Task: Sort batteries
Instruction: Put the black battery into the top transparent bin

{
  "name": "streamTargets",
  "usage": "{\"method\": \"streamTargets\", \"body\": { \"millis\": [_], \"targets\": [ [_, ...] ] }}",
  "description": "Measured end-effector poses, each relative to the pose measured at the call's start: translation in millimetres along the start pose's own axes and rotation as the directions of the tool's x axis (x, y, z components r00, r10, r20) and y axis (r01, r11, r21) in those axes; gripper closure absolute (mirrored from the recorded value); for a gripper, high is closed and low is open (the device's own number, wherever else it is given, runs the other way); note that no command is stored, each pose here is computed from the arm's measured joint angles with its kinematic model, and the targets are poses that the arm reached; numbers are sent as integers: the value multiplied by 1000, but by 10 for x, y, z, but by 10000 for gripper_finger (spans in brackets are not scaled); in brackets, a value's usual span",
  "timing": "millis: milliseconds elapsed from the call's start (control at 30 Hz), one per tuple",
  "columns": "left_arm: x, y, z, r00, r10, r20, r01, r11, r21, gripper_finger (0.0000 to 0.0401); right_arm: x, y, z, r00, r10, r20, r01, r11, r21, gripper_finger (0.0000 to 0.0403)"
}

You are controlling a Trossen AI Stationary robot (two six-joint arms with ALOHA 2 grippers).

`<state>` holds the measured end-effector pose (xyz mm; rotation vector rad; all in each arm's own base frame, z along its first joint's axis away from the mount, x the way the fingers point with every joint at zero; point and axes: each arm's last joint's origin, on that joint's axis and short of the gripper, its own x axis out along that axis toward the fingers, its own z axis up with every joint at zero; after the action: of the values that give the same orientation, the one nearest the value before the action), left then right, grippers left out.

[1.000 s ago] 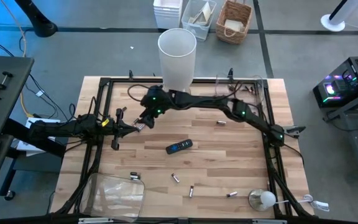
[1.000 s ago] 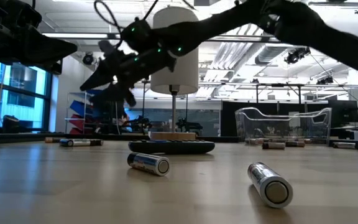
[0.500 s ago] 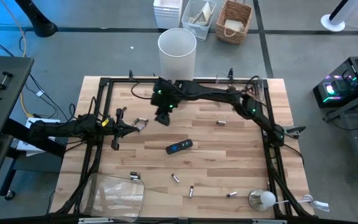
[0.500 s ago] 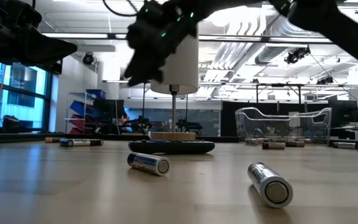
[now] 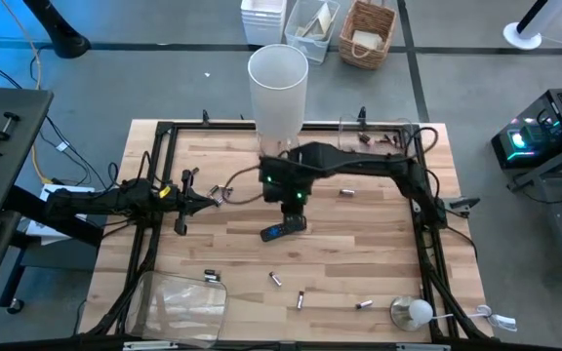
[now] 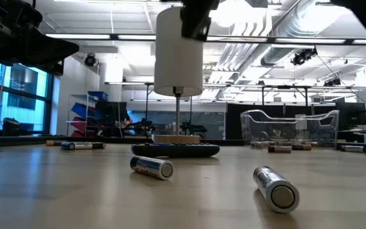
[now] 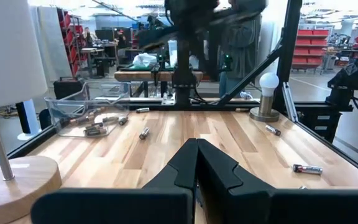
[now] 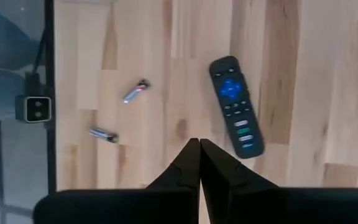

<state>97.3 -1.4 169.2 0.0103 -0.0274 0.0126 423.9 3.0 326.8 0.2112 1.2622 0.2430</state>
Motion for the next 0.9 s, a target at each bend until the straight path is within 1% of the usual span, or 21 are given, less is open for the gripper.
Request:
{"method": "streamTargets", "body": {
  "millis": [133, 200, 267, 333, 400, 467, 500, 567, 633, 700, 733, 800, 833, 900],
  "targets": [
    [0, 0, -1, 1000, 0, -1, 0, 1000, 0, 400, -140, 293, -94, 998, -59, 8, 58, 998, 39, 401],
    [0, 0, -2, 1000, -1, -1, 1, 1000, 0, 400, -216, 404, -189, 992, -126, -24, 127, 991, 50, 402],
    [0, 0, 2, 1000, 0, 3, 0, 1000, 0, 400, -259, 460, -301, 978, -194, -74, 200, 977, 78, 402],
    [0, 0, 6, 1000, 0, 8, 0, 1000, -1, 400, -295, 456, -446, 969, -219, -116, 233, 964, 127, 402],
    [0, 0, 9, 1000, 0, 9, 0, 1000, -1, 400, -352, 406, -636, 967, -223, -122, 244, 949, 200, 402],
    [0, 0, 13, 1000, 0, 13, 1, 1000, -22, 400, -422, 338, -893, 969, -224, -101, 244, 923, 297, 402],
    [0, 0, 18, 1000, 0, 18, 1, 999, -44, 400, -433, 293, -1043, 970, -226, -91, 243, 903, 354, 402],
    [-1, 0, 34, 999, 1, 36, 3, 994, -110, 400, -446, 195, -1346, 973, -228, -36, 217, 848, 484, 402],
    [-1, 13, 72, 997, 41, 72, -29, 987, -158, 400, -420, 113, -1625, 972, -230, 50, 153, 778, 610, 402],
    [-10, 49, 189, 984, 144, 109, -115, 966, -233, 400, -375, 55, -1816, 957, -225, 180, 38, 717, 697, 402],
    [-21, 70, 297, 973, 195, 122, -160, 954, -252, 400, -346, 39, -1881, 943, -223, 247, -23, 697, 717, 402],
    [-38, 106, 556, 956, 271, 111, -238, 940, -243, 400, -271, 8, -1969, 898, -239, 369, -116, 681, 723, 402],
    [-31, 123, 672, 952, 300, 64, -279, 935, -221, 400, -231, -9, -1993, 873, -249, 420, -152, 678, 719, 403],
    [26, 165, 875, 929, 357, -94, -369, 913, -173, 400, -142, -59, -2018, 826, -263, 498, -210, 676, 706, 403]
  ]
}}
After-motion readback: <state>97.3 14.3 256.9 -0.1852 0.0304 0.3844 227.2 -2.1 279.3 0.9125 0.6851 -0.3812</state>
